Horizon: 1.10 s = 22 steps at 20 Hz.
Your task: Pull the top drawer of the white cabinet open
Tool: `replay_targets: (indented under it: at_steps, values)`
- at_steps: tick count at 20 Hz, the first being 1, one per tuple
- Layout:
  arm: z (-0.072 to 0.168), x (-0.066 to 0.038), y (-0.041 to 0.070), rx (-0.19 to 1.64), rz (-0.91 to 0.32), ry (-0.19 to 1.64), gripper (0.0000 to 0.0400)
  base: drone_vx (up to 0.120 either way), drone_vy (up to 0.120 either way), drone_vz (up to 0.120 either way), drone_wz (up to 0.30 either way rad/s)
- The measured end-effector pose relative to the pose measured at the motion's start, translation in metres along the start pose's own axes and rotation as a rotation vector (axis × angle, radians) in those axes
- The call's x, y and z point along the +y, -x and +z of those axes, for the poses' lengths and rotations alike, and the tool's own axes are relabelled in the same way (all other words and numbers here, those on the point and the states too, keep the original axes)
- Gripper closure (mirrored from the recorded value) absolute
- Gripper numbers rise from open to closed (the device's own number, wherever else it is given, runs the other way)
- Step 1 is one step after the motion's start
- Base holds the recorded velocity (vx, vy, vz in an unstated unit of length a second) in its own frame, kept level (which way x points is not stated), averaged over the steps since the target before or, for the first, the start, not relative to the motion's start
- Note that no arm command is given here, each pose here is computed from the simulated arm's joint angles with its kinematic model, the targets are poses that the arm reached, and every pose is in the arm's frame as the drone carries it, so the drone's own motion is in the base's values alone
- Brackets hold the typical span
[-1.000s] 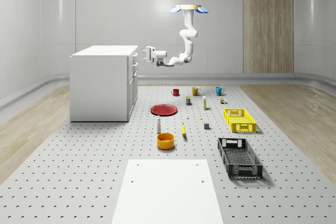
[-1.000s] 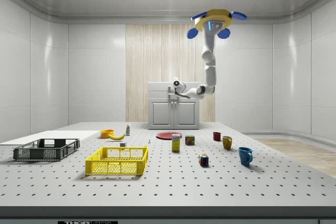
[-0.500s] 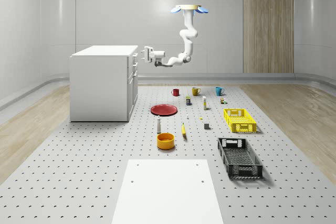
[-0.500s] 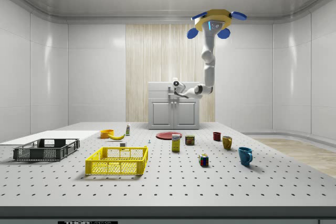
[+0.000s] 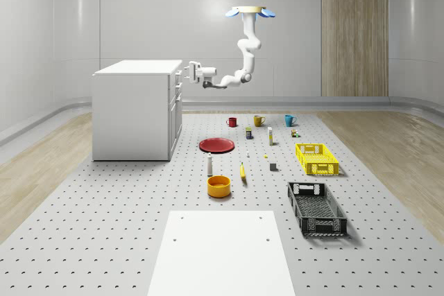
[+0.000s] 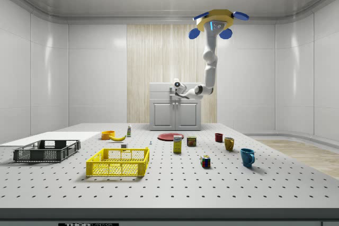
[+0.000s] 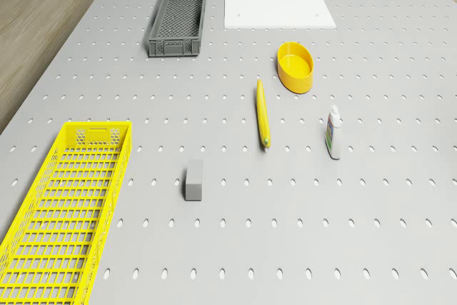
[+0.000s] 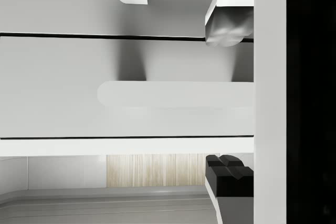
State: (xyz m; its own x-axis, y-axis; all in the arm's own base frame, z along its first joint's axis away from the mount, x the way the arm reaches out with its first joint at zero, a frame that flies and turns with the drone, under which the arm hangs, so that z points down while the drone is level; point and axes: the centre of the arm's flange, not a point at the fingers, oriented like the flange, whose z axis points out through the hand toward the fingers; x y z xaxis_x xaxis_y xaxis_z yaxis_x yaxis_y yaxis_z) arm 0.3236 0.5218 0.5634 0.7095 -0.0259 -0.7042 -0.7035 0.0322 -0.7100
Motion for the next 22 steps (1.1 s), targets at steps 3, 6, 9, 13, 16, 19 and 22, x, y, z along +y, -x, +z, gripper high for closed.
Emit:
replay_targets:
  at_steps: [3, 6, 9, 13, 16, 19, 22]
  values:
    - [0.008, 0.001, 0.001, -0.003, 0.000, 0.003, 0.0095, 0.000, 0.000, 0.000, 0.000]
    - [0.017, 0.006, 0.006, -0.014, 0.000, 0.013, 0.0095, 0.000, 0.000, 0.000, 0.000]
    - [0.026, 0.013, 0.013, -0.029, 0.000, 0.028, 0.0095, 0.000, 0.000, 0.000, 0.000]
    - [0.034, 0.020, 0.022, -0.048, -0.001, 0.046, 0.0095, 0.000, 0.000, 0.000, 0.000]
    - [0.036, 0.020, 0.026, -0.053, -0.001, 0.051, 0.0095, 0.000, 0.000, 0.000, 0.000]
    - [0.037, 0.019, 0.028, -0.054, -0.001, 0.052, 0.0095, 0.000, 0.000, 0.000, 0.000]
    - [0.037, 0.018, 0.028, -0.053, -0.001, 0.051, 0.0095, 0.000, 0.000, 0.000, 0.000]
